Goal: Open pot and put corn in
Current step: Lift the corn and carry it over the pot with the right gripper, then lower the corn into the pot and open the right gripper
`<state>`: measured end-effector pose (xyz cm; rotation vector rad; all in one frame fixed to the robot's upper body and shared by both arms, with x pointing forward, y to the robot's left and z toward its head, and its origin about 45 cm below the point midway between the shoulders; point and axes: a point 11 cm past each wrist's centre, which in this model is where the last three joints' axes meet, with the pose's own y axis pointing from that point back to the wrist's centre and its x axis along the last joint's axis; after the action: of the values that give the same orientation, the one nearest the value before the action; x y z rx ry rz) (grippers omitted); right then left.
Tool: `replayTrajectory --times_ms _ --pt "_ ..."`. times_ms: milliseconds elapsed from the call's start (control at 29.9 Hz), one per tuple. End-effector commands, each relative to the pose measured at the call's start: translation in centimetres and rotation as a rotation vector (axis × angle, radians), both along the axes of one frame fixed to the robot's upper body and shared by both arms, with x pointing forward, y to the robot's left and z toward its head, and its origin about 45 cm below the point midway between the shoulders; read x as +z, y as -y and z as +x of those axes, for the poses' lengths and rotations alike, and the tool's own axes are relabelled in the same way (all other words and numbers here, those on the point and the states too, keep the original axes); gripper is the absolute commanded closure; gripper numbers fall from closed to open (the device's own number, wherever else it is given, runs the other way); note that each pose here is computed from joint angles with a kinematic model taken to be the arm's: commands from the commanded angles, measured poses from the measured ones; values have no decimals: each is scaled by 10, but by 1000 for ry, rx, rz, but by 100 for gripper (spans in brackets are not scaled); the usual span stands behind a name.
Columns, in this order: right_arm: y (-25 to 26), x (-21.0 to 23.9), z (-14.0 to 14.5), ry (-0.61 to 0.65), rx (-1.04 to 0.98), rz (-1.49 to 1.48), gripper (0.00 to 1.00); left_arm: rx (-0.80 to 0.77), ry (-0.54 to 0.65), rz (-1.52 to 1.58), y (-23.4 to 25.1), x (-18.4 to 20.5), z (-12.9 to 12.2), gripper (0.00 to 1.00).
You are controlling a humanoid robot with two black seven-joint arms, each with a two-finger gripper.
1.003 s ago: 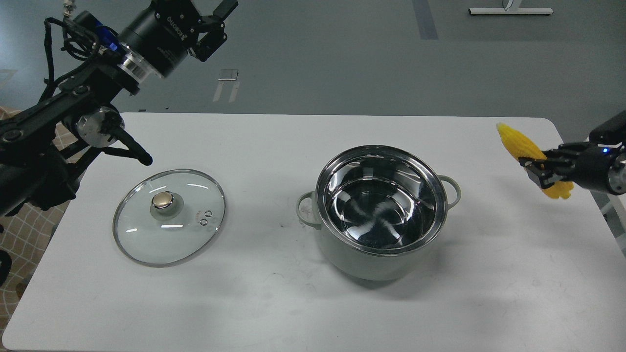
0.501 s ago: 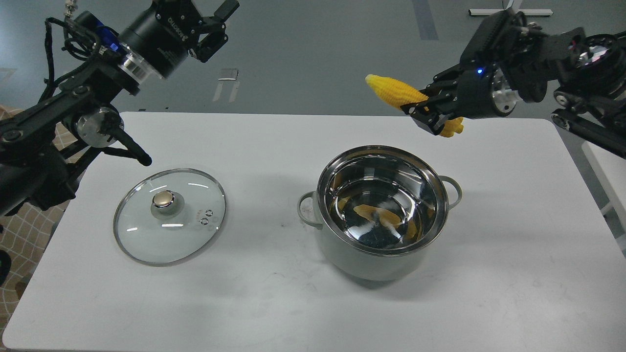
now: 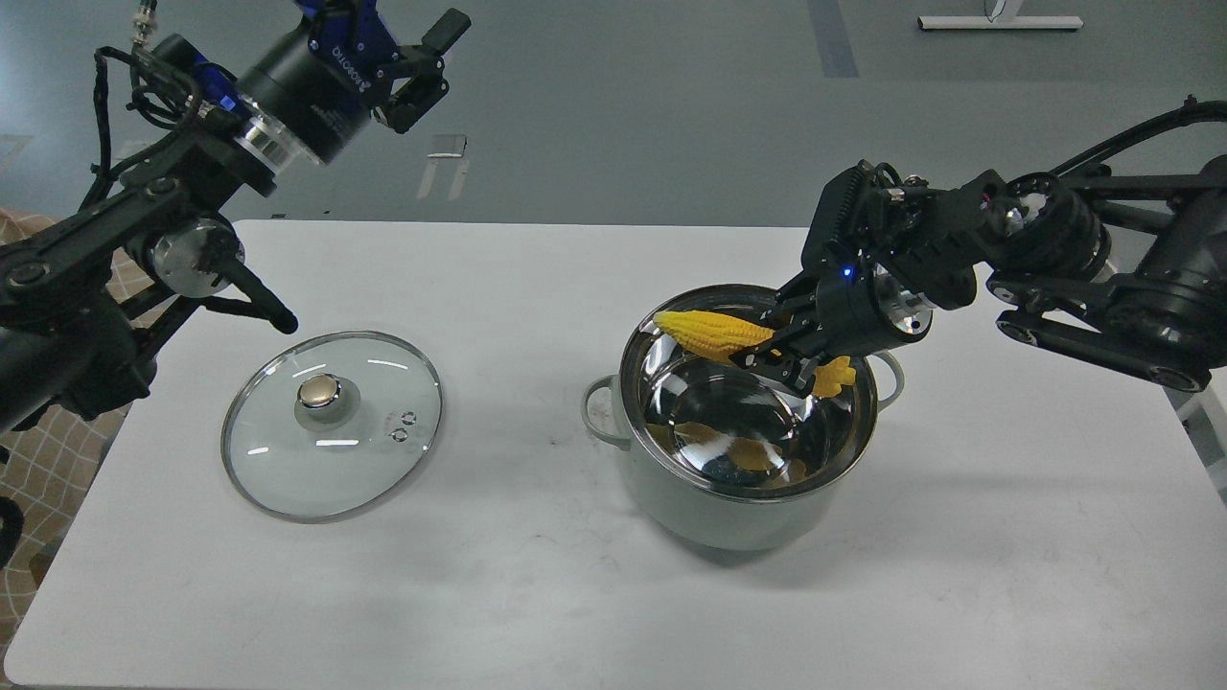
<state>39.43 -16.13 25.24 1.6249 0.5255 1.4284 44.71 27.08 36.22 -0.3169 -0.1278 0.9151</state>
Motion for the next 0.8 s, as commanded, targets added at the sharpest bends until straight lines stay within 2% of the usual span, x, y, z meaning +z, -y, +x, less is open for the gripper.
replayTrajectory --times_ms 0,134,234,368,602,769 --pt "2 -6 -3 -13 1 -10 86 0 1 0 0 0 0 4" --pt "5 -12 -5 -25 -2 -21 78 0 2 -1 0 1 0 4" --pt "5 -12 -6 -26 0 -19 65 -1 2 -3 0 1 0 4" --pt "4 -13 -6 -26 1 -15 55 1 3 -4 -1 1 0 4" --pt "3 -12 -5 -24 2 -10 45 -3 4 -9 -2 2 -1 4" --pt "0 -10 -5 -33 -11 15 27 -6 4 -10 -1 2 -1 4"
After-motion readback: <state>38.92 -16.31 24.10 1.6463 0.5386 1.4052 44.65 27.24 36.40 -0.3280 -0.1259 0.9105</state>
